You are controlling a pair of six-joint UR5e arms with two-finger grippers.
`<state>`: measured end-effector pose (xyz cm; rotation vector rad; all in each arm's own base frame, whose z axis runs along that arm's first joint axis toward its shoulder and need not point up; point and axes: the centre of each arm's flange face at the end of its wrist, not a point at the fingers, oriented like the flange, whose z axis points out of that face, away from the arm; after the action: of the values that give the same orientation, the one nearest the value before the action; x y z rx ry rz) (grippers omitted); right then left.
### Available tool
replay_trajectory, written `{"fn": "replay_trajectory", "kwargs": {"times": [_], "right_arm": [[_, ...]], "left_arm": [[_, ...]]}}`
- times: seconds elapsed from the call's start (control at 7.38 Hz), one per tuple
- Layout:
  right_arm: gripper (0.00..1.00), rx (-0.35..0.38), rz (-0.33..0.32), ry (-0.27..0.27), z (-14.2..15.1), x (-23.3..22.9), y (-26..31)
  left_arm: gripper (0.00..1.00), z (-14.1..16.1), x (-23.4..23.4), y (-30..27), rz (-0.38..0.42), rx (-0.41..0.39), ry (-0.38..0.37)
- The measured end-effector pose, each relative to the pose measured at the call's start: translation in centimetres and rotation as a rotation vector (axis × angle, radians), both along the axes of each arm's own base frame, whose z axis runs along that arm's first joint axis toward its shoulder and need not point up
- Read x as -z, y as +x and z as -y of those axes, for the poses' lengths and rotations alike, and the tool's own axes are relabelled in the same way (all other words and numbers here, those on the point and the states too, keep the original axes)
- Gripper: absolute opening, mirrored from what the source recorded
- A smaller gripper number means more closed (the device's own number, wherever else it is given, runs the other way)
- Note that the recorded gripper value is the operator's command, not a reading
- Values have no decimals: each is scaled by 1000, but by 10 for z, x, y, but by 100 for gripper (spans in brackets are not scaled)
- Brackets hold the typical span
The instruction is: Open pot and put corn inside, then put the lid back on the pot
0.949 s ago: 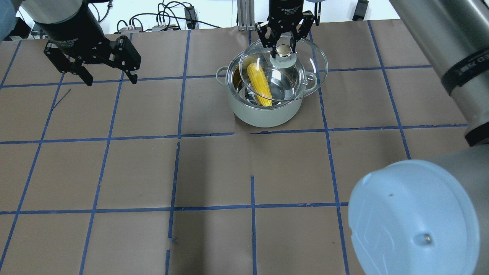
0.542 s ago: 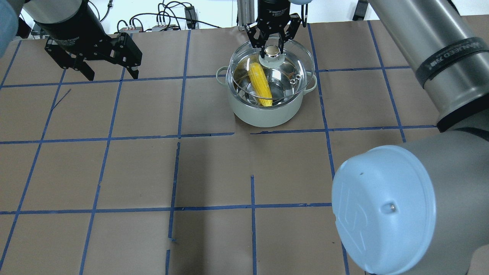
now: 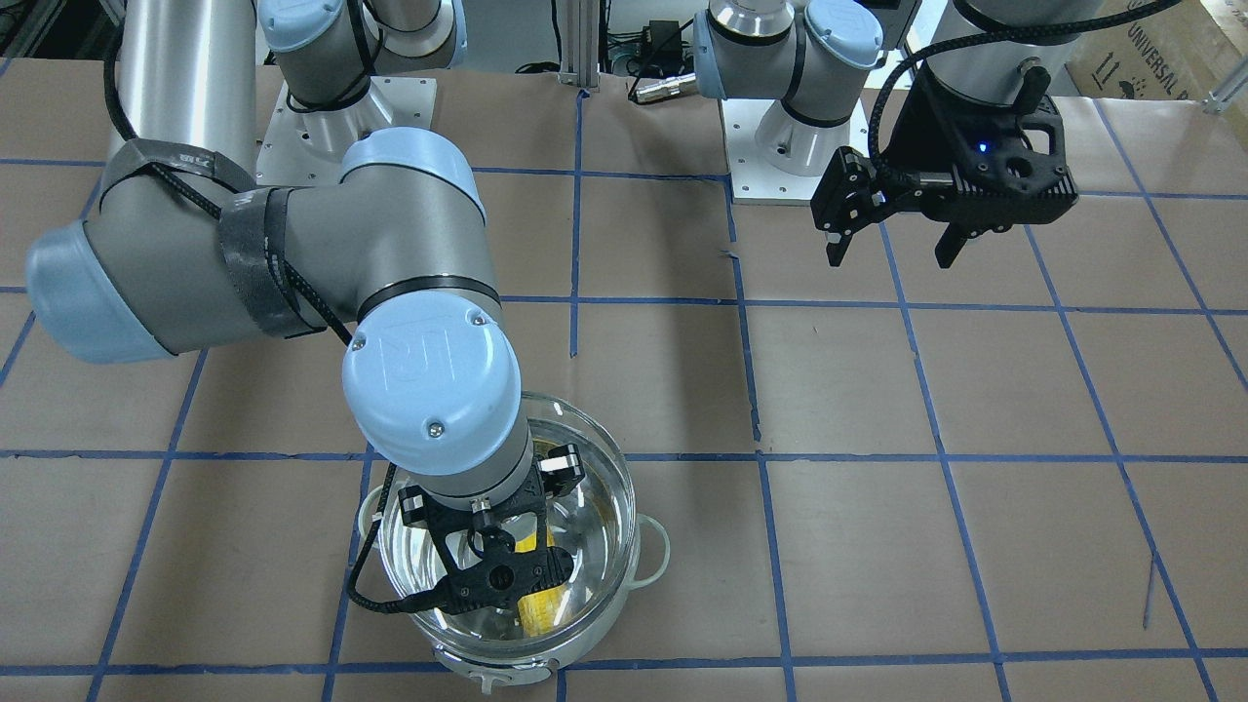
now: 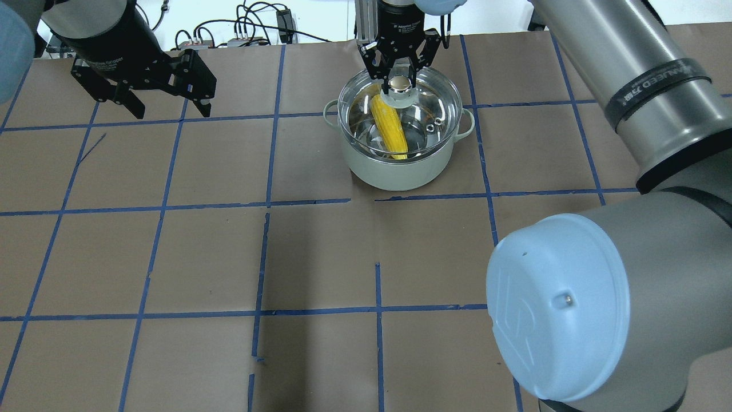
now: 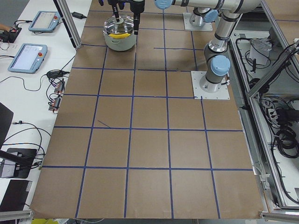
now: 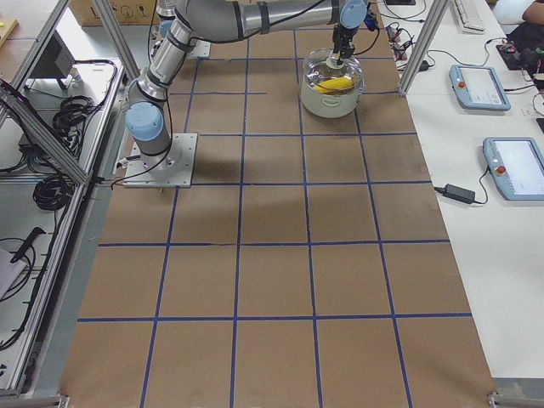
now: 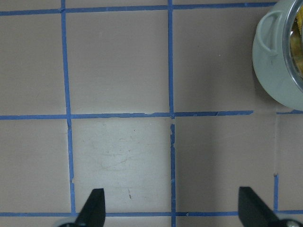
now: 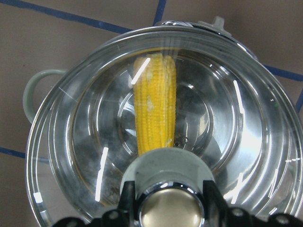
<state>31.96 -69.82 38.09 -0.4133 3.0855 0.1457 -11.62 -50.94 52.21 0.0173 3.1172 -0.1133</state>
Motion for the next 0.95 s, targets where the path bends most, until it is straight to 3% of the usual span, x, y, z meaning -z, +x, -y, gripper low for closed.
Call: {"fn": "replay_trajectory", "kwargs": {"times": [0.68,0.95], "right_arm": [[32,0,5,19,4,14,2],[43,2,5,22,5,17,2]], "left_arm": [[100,-1,-3,8,3,-15,-6],[100,-1,-3,9,3,-16,-7]]}}
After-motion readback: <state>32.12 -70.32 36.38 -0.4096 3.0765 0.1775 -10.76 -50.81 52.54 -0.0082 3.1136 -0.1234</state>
